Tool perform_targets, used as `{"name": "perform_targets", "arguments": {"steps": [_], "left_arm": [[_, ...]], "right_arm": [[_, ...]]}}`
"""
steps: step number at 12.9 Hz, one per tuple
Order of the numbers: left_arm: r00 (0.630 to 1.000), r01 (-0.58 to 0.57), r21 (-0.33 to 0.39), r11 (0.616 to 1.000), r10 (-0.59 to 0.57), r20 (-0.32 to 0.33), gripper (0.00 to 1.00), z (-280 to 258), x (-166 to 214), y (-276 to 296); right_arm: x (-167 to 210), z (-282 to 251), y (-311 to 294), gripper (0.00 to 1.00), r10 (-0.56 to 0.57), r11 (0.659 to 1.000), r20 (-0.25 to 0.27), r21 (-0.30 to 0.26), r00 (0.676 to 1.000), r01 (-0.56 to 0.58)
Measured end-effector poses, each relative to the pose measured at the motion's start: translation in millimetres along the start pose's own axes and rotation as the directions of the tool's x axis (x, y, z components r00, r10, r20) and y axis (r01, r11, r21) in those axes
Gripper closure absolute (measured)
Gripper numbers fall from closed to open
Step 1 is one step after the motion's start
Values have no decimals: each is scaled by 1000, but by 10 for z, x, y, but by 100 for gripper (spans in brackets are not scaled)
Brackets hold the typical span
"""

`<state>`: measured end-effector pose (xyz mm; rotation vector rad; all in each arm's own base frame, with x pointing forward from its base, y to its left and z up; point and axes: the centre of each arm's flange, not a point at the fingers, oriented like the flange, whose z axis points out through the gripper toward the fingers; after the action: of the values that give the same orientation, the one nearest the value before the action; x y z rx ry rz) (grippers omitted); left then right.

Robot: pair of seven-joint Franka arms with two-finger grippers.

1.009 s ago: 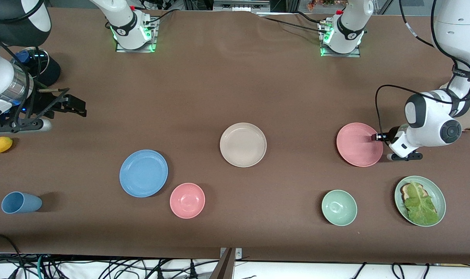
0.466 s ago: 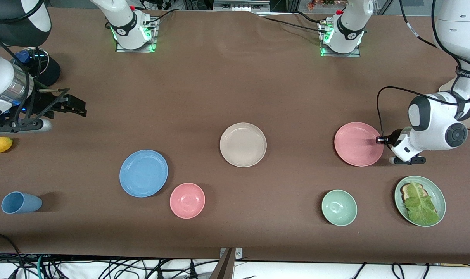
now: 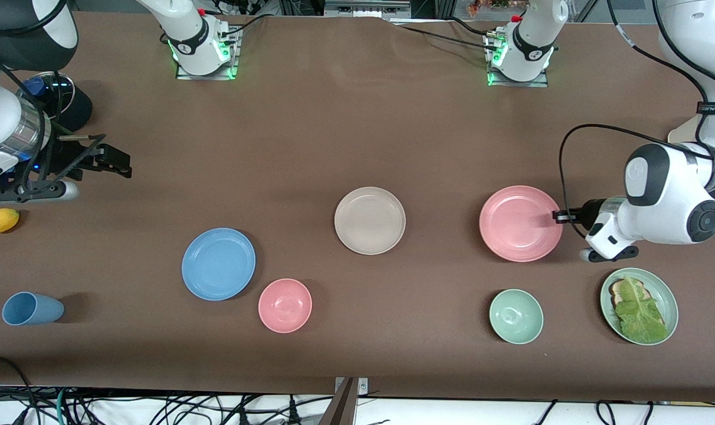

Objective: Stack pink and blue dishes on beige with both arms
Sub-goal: 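Carry the pink plate with the left gripper onto the beige plate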

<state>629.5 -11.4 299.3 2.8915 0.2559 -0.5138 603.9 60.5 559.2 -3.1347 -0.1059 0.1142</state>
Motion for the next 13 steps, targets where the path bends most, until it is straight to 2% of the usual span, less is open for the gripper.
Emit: {"name": "perform_targets", "arguments": {"steps": [4, 6, 10, 13], "left_arm": [[997, 70, -66, 995, -69, 19, 95, -2, -228, 1012], [998, 60, -55, 997, -59, 27, 95, 101, -342, 1531], [998, 65, -48, 997, -64, 13, 95, 697, -520, 2500], [996, 88, -50, 995, -87, 8, 95, 1091, -634, 2900]], "right_arm": [[0, 0, 0, 0, 0, 1000, 0, 0, 1000, 0], [0, 1, 0, 0, 0, 1000, 0, 0, 1000, 0], [0, 1, 0, 0, 0, 1000, 0, 0, 1000, 0], [0, 3, 0, 0, 0, 1000, 1, 0, 1000, 0]]}}
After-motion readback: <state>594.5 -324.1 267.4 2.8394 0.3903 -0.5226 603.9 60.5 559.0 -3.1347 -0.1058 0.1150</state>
